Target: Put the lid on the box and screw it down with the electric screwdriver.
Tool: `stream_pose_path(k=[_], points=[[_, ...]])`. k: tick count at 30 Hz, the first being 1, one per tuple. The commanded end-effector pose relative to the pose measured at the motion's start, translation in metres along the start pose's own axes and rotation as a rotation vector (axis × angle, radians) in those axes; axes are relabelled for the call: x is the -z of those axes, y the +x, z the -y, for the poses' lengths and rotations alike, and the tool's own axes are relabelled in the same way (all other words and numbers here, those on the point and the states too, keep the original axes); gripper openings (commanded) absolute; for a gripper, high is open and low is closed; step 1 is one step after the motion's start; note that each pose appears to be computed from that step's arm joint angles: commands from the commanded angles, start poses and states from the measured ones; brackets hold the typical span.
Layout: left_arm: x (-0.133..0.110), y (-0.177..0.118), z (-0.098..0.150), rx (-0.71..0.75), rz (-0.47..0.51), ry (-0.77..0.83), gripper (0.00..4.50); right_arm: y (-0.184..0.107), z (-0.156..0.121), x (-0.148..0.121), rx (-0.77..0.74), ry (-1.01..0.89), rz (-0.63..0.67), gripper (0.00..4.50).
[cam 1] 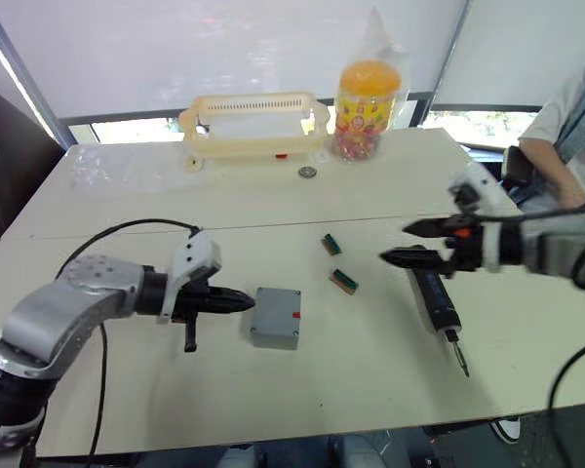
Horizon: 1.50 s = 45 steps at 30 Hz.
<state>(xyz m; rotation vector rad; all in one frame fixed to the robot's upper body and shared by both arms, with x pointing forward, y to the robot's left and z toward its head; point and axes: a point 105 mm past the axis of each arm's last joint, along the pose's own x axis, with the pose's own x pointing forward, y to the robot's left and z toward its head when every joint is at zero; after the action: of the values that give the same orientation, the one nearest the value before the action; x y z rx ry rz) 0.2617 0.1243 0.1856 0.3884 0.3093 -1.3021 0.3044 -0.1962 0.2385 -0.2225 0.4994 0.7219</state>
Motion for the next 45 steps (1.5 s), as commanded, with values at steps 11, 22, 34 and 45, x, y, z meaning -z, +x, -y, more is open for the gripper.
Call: stream_pose_path(k=[11,22,34,45], points=[[-0.019,0.010,0.025,0.136,-0.025,0.197,0.00,-0.033,0.051,0.100,0.156,0.563,-0.505,4.45],[-0.014,0.015,0.027,0.109,-0.002,0.152,0.00,-0.002,0.049,0.114,0.144,0.578,-0.556,4.45],[-0.012,0.014,0.024,0.047,0.020,0.112,0.00,0.015,0.040,0.147,0.219,0.461,-0.645,1.69],[-0.006,0.001,-0.024,-0.101,0.099,-0.022,0.00,0.005,0.048,-0.053,0.080,0.295,0.337,1.69]])
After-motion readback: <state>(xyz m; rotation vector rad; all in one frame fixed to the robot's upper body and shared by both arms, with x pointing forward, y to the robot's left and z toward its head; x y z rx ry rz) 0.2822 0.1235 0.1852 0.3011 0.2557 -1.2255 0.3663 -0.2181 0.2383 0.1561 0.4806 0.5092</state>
